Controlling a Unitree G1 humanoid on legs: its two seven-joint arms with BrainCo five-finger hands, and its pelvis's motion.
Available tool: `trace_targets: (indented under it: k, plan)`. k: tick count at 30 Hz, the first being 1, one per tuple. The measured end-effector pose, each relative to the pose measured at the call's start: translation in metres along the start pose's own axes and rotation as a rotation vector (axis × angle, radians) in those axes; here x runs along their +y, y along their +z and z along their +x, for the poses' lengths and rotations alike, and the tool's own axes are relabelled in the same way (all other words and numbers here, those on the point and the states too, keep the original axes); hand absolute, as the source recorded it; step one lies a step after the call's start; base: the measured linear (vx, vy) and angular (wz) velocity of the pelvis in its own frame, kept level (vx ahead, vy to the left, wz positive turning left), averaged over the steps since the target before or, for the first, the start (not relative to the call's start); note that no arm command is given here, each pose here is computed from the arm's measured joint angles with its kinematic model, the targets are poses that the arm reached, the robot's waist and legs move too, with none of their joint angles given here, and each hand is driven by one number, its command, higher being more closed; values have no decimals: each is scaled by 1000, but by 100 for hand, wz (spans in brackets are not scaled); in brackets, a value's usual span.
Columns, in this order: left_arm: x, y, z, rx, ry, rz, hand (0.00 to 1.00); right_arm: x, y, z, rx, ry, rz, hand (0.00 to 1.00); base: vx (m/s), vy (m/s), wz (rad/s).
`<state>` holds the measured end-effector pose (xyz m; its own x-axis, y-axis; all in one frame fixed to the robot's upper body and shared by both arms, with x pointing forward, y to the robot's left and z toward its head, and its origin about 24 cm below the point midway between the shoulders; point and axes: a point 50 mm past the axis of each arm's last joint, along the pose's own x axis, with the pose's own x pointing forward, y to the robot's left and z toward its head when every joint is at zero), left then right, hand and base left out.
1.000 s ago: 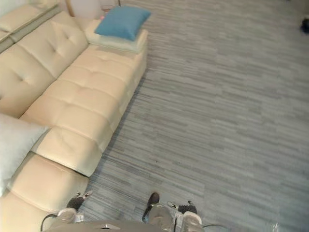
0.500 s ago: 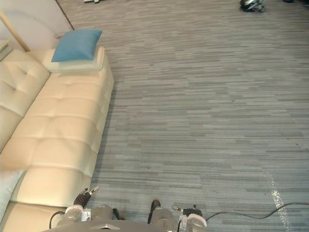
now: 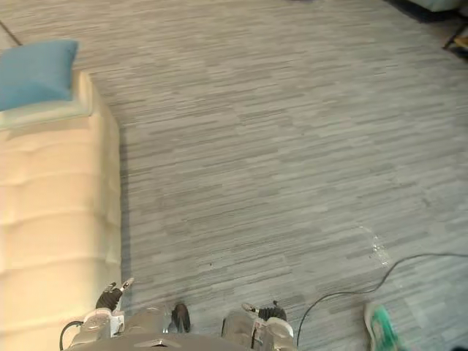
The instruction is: Pick up cushions and gather them together orderly.
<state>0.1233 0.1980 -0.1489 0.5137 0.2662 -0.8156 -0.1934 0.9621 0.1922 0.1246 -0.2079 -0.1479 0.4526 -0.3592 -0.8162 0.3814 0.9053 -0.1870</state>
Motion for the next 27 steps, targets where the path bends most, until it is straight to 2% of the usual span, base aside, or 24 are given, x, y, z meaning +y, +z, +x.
trace_targets:
  k: [10,14,21,24,27]
  plan:
    - [-18,3,1,2,-63,101,0,4,36,4,-119,14,-17,0,423,-96,19]
    - [-29,5,1,9,-87,117,0,-13,41,8,-122,-39,13,0,545,-275,40]
    - [-31,15,1,-29,-71,36,0,-25,25,7,-82,-70,10,0,569,-210,29]
    - [-31,23,0,-68,-70,27,0,-10,18,3,-67,-27,9,0,426,18,19]
    - [-32,25,-1,-86,-70,8,0,-12,16,2,-62,-34,26,0,421,168,18]
